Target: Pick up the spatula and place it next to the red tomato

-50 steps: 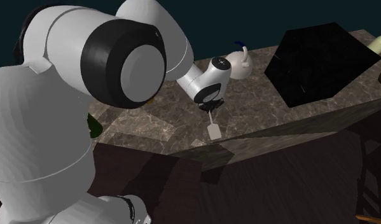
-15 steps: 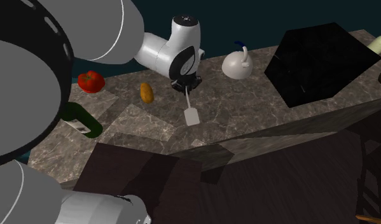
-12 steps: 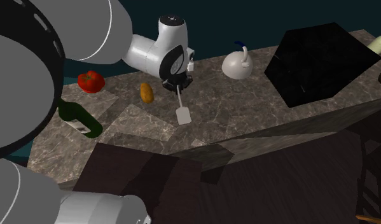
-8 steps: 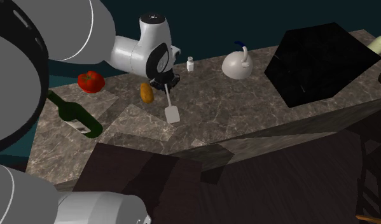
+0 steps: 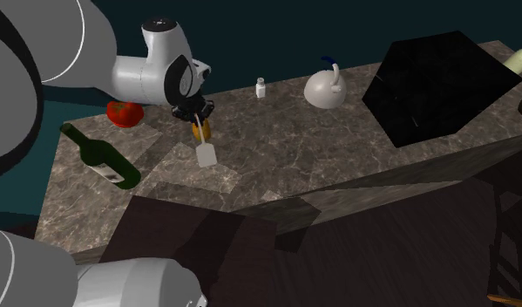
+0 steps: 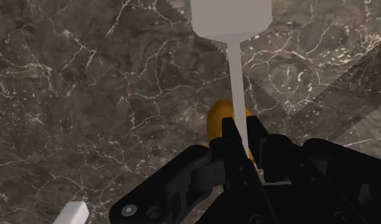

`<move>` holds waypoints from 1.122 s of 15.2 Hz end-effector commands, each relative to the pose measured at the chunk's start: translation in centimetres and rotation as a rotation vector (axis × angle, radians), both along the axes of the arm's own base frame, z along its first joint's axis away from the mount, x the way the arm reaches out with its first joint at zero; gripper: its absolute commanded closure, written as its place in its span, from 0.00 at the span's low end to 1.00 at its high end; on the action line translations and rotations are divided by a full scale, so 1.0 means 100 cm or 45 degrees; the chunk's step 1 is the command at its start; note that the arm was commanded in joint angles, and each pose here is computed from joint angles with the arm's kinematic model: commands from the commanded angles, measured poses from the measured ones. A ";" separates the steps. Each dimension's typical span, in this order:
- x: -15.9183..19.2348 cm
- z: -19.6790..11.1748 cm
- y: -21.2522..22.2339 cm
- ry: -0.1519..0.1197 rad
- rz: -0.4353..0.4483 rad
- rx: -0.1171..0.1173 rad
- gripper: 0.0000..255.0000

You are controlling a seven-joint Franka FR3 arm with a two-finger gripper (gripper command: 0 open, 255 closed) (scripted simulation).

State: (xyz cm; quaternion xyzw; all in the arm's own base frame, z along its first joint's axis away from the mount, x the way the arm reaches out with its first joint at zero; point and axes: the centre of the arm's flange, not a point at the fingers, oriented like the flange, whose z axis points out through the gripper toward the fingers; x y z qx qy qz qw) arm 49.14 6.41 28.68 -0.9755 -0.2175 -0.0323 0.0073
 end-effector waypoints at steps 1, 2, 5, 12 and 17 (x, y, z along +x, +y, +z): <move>0.000 0.002 0.029 0.000 -0.003 0.000 1.00; 0.000 0.002 0.042 0.000 -0.003 0.000 1.00; -0.003 0.002 0.082 0.000 -0.003 0.000 1.00; -0.009 0.002 0.174 0.000 -0.003 0.000 1.00; -0.011 -0.014 0.208 0.000 -0.003 0.000 1.00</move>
